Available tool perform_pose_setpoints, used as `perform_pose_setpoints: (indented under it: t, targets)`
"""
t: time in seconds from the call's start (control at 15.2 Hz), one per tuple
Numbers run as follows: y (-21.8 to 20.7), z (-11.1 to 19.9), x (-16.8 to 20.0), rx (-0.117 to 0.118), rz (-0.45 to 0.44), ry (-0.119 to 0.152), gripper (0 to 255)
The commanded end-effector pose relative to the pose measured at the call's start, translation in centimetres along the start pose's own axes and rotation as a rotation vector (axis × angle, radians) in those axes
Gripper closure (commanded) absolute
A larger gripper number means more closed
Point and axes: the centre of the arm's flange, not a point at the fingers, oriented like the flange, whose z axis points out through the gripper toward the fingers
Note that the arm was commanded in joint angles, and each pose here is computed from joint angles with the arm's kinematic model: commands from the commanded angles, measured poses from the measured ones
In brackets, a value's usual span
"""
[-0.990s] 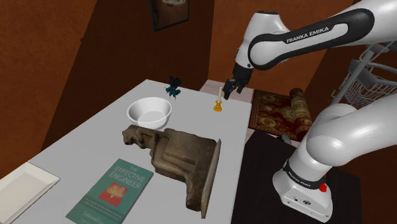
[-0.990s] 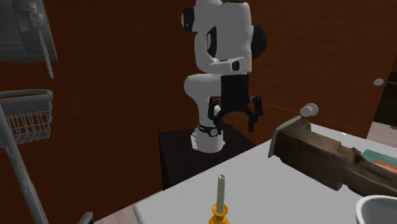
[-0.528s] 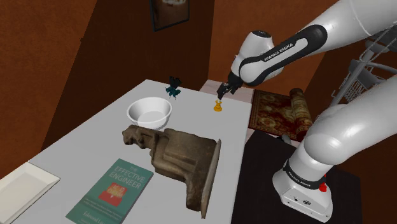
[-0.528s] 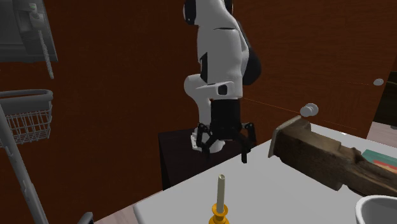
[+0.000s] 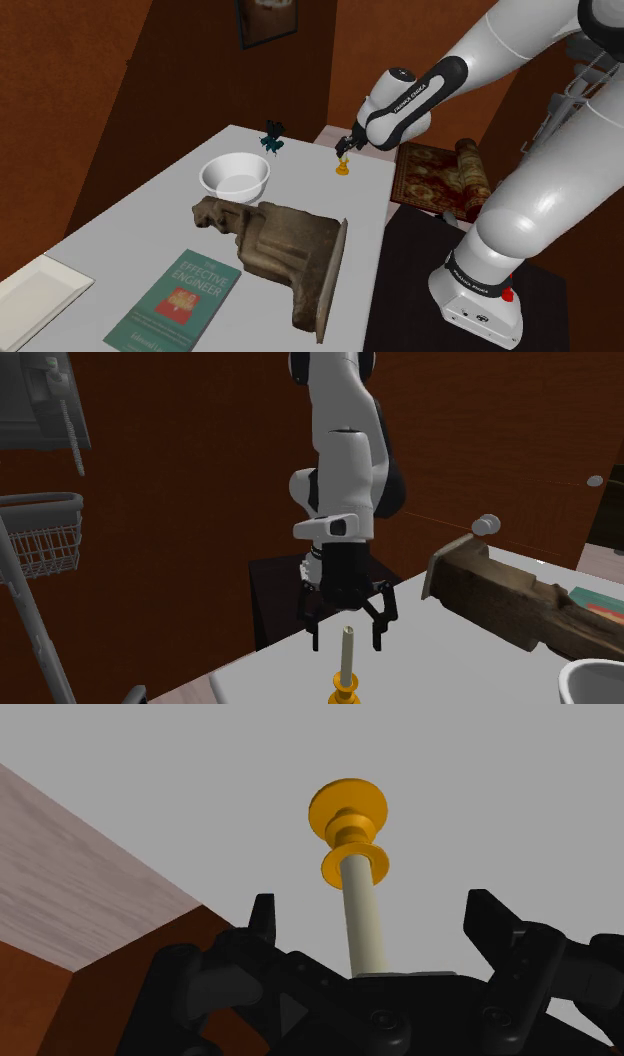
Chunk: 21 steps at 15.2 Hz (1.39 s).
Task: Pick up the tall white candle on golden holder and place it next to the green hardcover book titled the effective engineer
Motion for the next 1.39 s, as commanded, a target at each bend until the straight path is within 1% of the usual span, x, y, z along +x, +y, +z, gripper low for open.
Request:
perform_pose_setpoints:
  t: [0.0,0.13,0.59,0.66,1.25,1.32]
  targets:
    - [0.10,1.21,0.16,-0.001,0.000,0.002,0]
    - [0.10,2.04,0.16,-0.001,0.000,0.002,0]
    - [0.10,2.03,0.16,-0.001,0.000,0.001,0]
    - [0.10,2.03,0.16,-0.001,0.000,0.001,255]
    - [0.10,2.04,0.16,-0.001,0.000,0.002,255]
    - [0.10,1.56,0.38,-0.001,0.000,0.002,255]
